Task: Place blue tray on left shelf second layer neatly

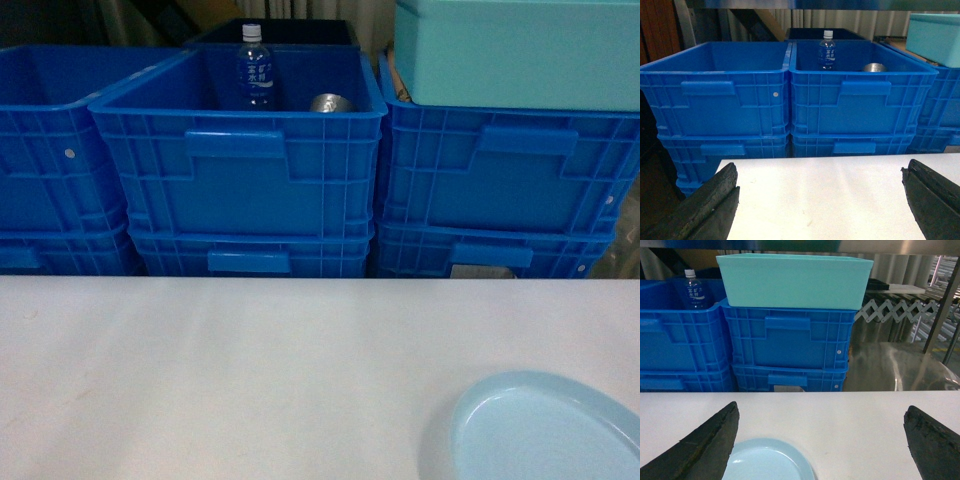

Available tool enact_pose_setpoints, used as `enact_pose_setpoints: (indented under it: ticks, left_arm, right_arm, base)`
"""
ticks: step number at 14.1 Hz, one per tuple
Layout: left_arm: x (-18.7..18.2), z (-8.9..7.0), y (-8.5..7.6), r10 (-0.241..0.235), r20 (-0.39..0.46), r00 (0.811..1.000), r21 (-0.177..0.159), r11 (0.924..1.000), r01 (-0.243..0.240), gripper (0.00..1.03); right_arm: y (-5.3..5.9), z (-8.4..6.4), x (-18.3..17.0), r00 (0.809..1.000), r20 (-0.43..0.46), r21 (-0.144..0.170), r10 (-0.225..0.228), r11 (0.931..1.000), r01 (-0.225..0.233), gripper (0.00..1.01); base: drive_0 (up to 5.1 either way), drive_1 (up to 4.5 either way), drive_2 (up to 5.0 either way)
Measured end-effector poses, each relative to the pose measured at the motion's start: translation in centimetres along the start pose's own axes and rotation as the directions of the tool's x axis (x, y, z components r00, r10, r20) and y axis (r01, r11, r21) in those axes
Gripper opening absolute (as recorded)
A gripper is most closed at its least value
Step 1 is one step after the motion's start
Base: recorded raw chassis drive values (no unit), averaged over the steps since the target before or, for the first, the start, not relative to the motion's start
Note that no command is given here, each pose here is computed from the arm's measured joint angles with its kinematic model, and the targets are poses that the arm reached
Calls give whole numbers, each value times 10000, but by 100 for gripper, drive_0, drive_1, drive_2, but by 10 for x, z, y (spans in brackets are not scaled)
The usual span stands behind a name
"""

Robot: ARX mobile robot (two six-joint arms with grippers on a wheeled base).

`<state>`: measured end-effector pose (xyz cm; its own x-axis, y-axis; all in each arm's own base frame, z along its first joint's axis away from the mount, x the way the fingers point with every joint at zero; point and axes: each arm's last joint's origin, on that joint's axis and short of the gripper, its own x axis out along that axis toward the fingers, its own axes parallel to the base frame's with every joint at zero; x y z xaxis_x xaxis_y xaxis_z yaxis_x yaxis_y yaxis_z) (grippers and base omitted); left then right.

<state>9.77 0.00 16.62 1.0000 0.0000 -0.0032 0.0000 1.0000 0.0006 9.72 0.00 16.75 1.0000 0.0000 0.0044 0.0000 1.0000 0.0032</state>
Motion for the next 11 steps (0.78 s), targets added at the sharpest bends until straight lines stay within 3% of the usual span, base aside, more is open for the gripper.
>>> enact_pose_setpoints:
  ticks: [11]
  left_arm:
    - [0,0,0,0,0,10000,0,10000,0,98]
  right_arm:
    - [0,0,0,10000,0,-4,0,10000,0,98]
  base:
    - [0,0,0]
